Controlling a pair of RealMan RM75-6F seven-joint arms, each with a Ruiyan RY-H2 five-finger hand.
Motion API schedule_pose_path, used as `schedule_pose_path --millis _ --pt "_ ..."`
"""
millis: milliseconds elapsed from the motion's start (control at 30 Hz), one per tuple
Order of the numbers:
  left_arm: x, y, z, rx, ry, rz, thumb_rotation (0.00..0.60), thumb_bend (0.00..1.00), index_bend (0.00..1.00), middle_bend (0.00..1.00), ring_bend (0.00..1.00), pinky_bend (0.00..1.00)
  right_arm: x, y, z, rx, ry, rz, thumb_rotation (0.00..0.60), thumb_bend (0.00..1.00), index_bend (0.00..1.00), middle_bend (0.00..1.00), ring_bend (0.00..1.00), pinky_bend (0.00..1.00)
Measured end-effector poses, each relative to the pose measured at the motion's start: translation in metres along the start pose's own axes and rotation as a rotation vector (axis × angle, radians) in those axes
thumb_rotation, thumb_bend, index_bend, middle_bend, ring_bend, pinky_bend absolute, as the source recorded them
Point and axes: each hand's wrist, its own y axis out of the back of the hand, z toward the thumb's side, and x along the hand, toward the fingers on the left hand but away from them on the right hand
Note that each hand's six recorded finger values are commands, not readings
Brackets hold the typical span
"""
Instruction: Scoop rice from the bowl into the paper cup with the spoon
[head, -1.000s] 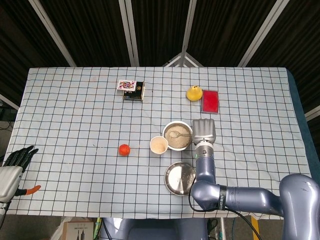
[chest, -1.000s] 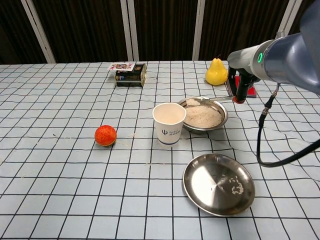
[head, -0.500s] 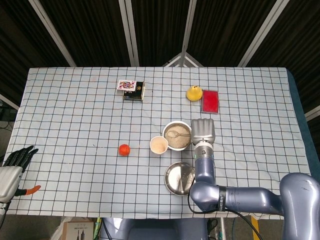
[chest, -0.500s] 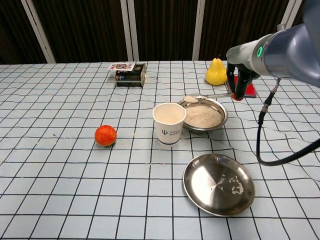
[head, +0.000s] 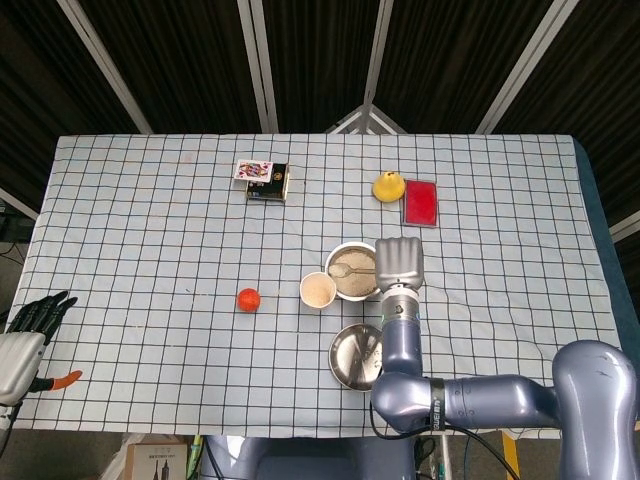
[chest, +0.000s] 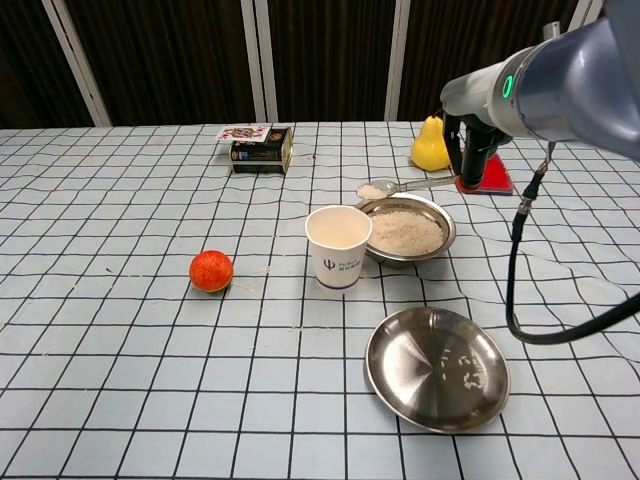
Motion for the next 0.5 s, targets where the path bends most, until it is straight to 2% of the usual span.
schedule_pose_path --millis 500 --pt "0.000 0.001 0.000 -0.008 -0.004 0.003 0.600 0.00 0.00 0.00 0.00 0.00 0.012 -0.011 0.023 0.067 0.007 0.034 0.600 0.69 0.67 0.97 1.00 1.00"
